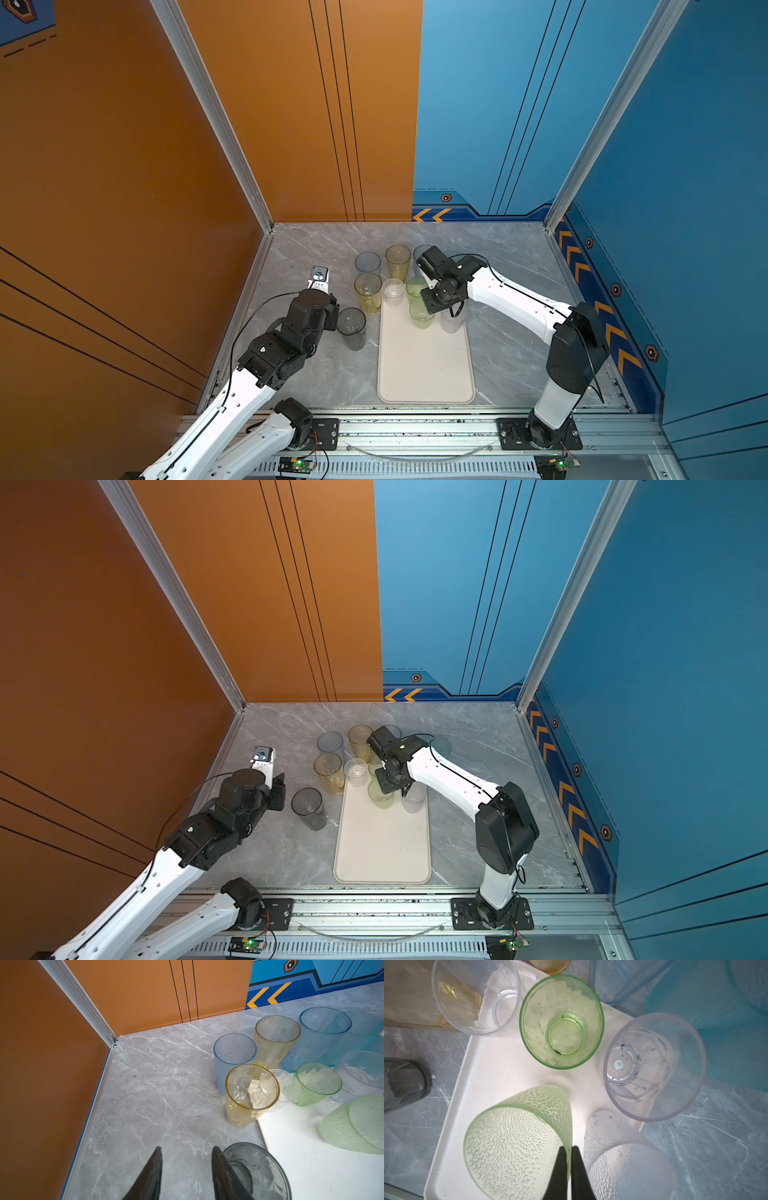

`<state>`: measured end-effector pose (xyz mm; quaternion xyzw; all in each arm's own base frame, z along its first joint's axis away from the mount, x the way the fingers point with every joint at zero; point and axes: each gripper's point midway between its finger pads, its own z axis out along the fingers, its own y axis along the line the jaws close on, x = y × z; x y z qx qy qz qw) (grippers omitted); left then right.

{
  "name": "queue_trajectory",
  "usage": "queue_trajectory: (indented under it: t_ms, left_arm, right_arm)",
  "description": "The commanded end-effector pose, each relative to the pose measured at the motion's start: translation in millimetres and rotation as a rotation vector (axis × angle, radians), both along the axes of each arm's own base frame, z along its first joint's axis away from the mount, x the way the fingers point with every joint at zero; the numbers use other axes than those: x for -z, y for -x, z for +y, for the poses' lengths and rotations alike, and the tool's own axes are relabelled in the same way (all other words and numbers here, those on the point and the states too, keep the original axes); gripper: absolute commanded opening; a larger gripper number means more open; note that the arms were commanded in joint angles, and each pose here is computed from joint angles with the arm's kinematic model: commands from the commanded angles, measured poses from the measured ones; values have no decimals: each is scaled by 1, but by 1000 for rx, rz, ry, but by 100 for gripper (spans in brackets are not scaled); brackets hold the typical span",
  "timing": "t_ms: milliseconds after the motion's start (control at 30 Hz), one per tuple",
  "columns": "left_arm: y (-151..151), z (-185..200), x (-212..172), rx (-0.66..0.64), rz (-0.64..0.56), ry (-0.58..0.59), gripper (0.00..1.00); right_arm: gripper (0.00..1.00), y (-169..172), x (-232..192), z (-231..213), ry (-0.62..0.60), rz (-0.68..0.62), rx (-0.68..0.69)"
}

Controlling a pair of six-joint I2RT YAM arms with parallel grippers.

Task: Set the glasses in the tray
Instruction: 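Lower the green textured cup onto the tray and open the right gripper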

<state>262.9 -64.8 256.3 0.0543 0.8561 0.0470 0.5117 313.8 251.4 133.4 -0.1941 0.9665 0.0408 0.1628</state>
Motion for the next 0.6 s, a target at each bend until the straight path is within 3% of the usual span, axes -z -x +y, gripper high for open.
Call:
queue_trajectory:
  t_ms: [0, 567]
  left_arm:
    - [-3, -2, -8, 9, -20, 18, 41]
    - [-6, -2, -6, 9, -6, 21, 42]
  right_arm:
    - [0, 1, 8, 3, -14, 15, -19]
    - [0, -11, 21, -7, -28, 38, 22]
